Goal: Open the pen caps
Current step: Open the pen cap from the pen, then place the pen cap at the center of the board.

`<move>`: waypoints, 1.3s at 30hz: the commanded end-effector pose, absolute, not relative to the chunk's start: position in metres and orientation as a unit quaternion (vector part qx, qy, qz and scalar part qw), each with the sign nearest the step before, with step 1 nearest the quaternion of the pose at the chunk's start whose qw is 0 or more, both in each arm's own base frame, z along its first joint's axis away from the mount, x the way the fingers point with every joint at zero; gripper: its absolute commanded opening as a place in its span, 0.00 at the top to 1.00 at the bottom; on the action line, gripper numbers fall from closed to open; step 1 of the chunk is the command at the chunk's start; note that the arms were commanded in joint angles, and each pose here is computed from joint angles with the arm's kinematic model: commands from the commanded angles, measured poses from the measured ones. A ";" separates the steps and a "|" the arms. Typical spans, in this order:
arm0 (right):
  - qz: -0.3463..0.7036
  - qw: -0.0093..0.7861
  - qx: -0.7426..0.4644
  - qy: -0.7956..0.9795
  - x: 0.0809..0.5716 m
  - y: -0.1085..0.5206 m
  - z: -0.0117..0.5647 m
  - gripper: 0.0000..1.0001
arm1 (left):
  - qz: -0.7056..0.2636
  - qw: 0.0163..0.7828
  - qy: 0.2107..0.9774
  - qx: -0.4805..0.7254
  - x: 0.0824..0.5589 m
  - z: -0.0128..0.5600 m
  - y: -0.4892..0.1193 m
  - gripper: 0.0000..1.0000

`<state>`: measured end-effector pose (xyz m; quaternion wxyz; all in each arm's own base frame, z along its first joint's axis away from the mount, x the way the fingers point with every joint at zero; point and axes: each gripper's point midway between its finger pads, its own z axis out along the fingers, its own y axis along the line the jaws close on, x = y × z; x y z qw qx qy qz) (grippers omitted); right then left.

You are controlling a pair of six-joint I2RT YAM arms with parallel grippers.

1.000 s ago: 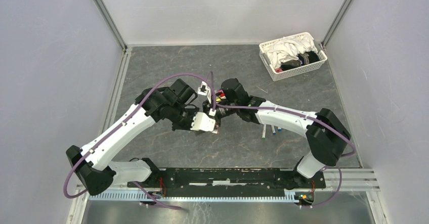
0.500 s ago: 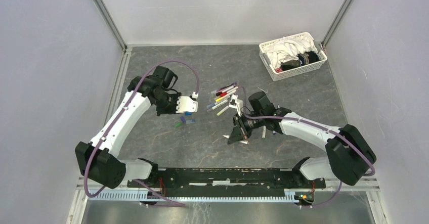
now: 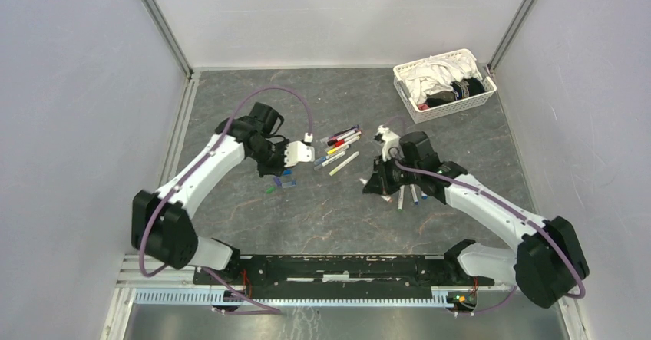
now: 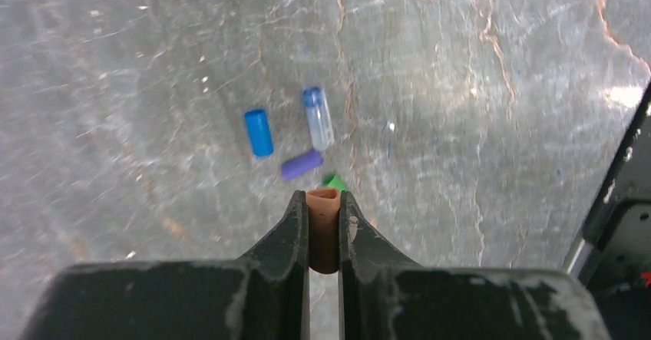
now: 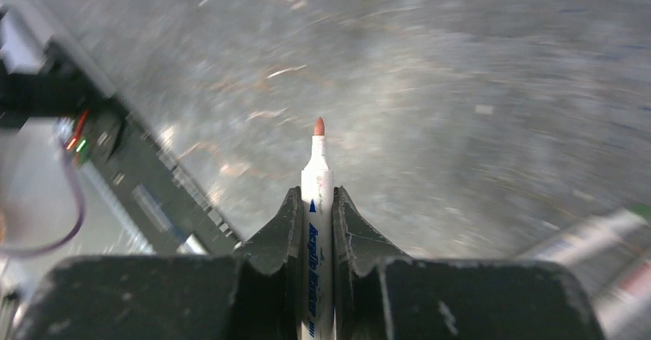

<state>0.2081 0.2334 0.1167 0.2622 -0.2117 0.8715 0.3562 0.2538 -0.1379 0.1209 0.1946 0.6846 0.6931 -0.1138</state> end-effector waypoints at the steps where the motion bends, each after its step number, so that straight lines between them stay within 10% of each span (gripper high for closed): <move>1: 0.232 0.364 -0.102 0.896 0.258 0.175 0.134 1.00 | -0.135 0.205 0.732 0.636 0.274 0.088 -0.165 0.98; 18: 0.029 0.440 0.074 0.894 0.289 0.055 0.106 0.94 | -0.104 0.212 0.767 0.597 0.297 0.061 -0.164 0.58; 32: -0.054 0.441 0.093 0.891 0.316 0.029 0.078 0.92 | -0.071 0.295 0.814 0.496 0.324 0.191 -0.153 0.32; 36: -0.062 0.436 0.100 0.892 0.318 0.022 0.066 0.92 | -0.071 0.349 0.815 0.457 0.332 0.225 -0.139 0.03; 39: -0.061 0.432 0.099 0.894 0.321 0.023 0.059 0.90 | -0.058 0.394 0.817 0.418 0.335 0.247 -0.127 0.00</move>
